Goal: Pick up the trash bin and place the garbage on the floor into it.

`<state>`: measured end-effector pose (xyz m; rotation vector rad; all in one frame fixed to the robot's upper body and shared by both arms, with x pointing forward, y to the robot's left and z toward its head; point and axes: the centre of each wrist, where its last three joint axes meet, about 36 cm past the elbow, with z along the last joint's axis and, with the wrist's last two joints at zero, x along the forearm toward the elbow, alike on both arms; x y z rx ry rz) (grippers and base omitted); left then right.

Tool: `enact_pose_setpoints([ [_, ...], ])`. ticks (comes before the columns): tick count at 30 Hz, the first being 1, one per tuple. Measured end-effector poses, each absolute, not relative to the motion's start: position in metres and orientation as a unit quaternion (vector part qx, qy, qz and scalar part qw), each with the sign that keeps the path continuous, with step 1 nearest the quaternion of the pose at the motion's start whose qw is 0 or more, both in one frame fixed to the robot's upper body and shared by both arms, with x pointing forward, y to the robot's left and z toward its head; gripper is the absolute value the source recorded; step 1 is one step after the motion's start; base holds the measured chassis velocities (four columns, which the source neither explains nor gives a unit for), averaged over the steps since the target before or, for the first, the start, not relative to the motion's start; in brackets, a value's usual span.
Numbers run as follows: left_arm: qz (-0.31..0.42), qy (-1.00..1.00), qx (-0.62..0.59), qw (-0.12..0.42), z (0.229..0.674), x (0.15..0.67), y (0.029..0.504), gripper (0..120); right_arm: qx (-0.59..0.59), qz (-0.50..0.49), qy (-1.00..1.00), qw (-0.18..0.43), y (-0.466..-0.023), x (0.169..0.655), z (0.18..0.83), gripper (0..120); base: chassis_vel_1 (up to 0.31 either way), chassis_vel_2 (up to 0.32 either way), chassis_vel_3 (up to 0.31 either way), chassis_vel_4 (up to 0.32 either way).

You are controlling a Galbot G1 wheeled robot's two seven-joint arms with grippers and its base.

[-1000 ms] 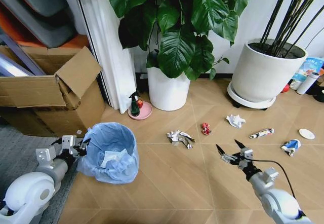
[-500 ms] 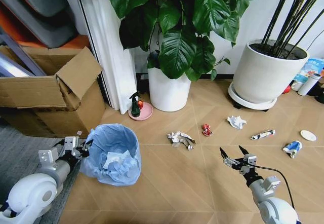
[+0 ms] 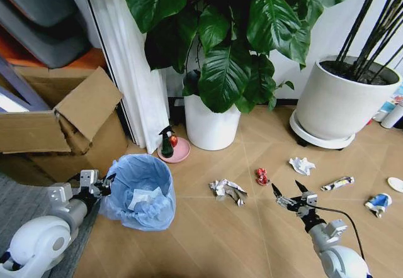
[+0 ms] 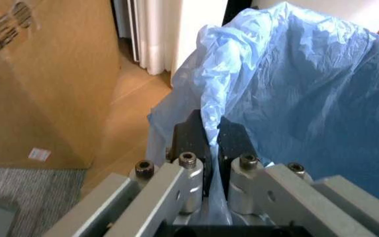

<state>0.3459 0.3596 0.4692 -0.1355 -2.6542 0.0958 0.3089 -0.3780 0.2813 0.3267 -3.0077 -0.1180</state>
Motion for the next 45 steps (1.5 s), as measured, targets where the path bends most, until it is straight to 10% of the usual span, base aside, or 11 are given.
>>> enact_pose_setpoints([
  [26, 0.037, -0.969, -0.051, 0.239, 0.469, 0.343, 0.356, 0, 0.166, 0.006, -0.983, 0.081, -0.393, 0.308, 0.277, 100, -0.09, 0.088, 0.087, -0.091],
  [45, 0.028, -0.968, -0.058, 0.243, 0.464, 0.346, 0.351, 0, 0.347, 0.1, -0.905, 0.226, -0.476, 0.332, 0.318, 100, 0.0, 0.0, 0.0, 0.0],
])
